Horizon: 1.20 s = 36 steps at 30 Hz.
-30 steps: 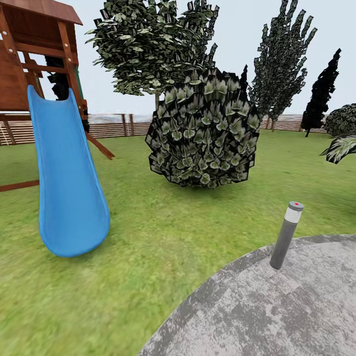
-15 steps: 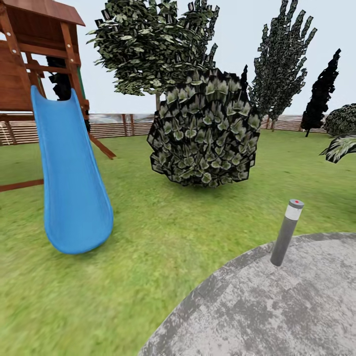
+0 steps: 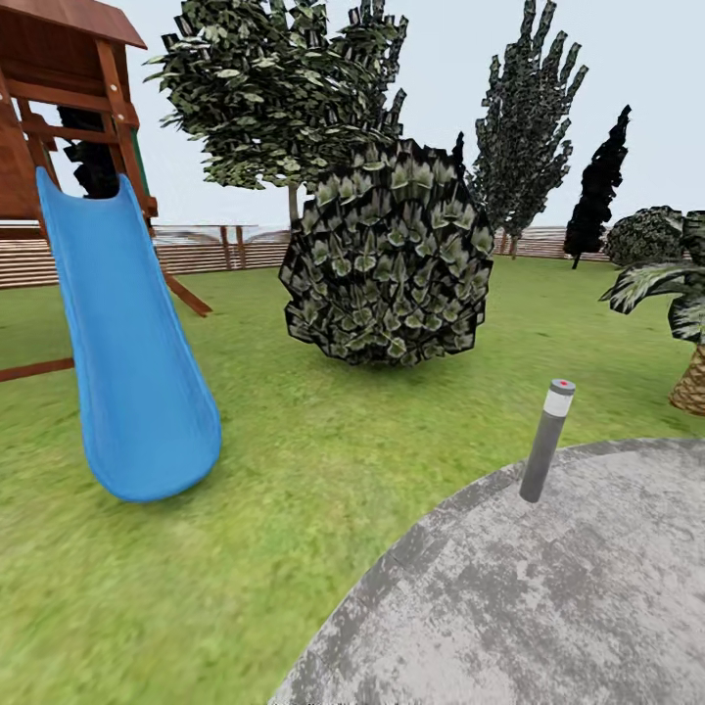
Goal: In the garden, pick up the pesticide atomizer on the floor and spray pesticide onto both trees until each tree trunk is fully covered.
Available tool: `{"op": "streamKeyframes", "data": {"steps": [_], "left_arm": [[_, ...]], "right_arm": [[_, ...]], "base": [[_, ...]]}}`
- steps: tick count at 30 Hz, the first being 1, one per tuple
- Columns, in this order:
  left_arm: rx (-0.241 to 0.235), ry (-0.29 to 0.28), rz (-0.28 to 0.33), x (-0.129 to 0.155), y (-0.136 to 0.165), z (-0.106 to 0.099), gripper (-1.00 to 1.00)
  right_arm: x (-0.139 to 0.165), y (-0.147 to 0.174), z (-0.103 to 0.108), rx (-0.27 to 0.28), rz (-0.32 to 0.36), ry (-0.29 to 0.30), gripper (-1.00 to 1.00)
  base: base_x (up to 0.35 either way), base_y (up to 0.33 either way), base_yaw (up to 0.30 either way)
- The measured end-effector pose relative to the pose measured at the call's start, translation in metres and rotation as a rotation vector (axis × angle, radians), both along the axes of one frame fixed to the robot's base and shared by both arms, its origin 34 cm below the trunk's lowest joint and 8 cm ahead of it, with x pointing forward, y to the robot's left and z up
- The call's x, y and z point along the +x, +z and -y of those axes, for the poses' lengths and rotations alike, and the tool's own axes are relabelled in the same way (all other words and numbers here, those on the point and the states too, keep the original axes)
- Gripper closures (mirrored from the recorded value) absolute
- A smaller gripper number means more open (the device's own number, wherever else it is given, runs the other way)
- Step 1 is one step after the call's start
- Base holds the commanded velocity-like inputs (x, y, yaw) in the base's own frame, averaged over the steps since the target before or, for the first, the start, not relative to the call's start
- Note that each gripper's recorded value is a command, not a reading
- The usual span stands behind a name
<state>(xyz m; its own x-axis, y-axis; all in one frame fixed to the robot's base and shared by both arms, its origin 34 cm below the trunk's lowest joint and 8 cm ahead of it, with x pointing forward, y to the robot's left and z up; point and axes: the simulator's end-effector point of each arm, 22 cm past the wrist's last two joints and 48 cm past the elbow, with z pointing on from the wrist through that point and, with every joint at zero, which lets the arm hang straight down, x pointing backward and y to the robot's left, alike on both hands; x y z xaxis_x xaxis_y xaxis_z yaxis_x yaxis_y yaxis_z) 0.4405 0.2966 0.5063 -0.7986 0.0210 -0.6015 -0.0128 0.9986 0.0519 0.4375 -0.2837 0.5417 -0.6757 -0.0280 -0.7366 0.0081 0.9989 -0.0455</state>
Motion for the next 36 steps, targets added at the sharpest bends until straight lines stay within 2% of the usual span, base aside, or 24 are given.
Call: {"op": "streamKeyframes", "data": {"steps": [13,36], "left_arm": [[0.003,0.002,0.001,-0.0001,0.0002,-0.0025,-1.00],[0.001,0.000,0.001,-0.0001,0.0001,-0.0011,-1.00]], "right_arm": [[0.0022,0.0017,-0.0007,0.002,0.006,-0.003,-1.00],[0.0019,0.0015,0.0009,0.001,0.005,-0.004,-1.00]], "base": [[-0.004,0.284,-0.300],[0.000,0.008,-0.300]]}}
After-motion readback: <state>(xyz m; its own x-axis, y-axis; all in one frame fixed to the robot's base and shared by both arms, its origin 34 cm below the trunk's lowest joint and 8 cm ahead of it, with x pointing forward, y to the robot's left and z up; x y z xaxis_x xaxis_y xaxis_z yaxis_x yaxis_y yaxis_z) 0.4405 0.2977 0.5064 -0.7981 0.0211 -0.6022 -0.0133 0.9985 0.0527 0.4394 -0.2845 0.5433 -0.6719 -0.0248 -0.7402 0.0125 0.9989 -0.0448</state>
